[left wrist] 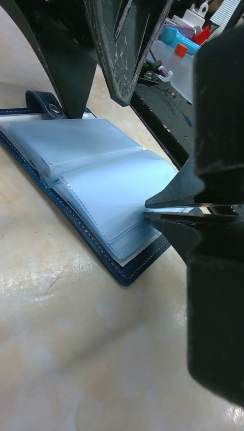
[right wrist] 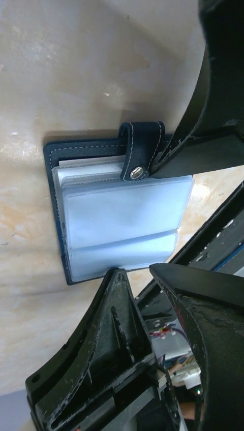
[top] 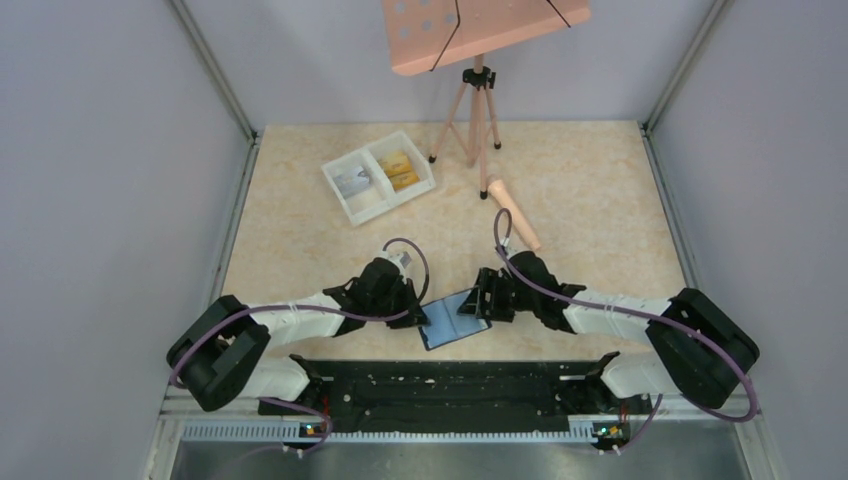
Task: Take the credit cards out of the card holder
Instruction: Remove the credit card from the card holder.
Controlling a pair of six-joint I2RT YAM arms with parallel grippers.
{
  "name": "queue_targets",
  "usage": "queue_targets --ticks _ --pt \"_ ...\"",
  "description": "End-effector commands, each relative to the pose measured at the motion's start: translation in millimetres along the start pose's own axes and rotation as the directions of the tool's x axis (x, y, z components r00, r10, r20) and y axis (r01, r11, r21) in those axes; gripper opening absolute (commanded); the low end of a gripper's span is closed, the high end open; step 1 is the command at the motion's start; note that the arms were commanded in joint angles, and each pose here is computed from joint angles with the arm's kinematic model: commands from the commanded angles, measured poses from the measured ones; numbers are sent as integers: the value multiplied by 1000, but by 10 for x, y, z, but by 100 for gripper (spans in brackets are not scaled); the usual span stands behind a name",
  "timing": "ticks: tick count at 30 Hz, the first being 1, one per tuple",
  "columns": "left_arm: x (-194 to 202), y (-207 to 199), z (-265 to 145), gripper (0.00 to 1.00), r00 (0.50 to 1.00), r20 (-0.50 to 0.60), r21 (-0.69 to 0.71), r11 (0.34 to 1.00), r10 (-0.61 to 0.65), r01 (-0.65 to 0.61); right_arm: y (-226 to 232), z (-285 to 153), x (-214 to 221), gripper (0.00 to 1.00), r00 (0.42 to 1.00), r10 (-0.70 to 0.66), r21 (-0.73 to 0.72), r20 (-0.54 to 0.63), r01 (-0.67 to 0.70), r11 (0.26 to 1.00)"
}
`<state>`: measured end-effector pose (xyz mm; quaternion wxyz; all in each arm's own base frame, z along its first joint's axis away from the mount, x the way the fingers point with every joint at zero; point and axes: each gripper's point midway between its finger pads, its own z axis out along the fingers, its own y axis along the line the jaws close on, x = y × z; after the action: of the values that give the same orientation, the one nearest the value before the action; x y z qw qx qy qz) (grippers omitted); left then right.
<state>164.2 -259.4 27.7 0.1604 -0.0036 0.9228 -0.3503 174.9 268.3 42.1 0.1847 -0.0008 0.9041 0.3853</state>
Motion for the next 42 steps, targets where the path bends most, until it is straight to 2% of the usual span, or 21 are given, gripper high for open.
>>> queue_targets --ticks 1,10,15,23,28,35,42 --pt "82 94 46 12 1000 -7 -24 1000 2 -2 310 -14 -17 62 1000 30 -145 -4 -30 989" --pt "63 26 46 12 1000 -5 -6 1000 2 -2 663 -46 -34 62 999 40 -254 -7 -40 966" --pt "18 -48 -7 12 1000 16 11 1000 -8 7 713 -50 -17 56 1000 20 -253 -2 -20 967" --pt "-147 -52 -246 13 993 118 -40 999 -32 37 723 -30 55 48 1000 15 -273 -27 -22 962" --pt "-237 -101 -373 17 984 174 -35 998 -37 43 845 -15 76 44 998 -38 -295 -44 23 955" --pt "-288 -180 -417 18 980 195 -9 999 -37 39 858 152 280 49 991 -70 -274 -114 36 961" --pt "-363 -290 -424 18 979 202 9 1000 -10 8 714 264 358 47 991 -68 -214 -118 41 976"
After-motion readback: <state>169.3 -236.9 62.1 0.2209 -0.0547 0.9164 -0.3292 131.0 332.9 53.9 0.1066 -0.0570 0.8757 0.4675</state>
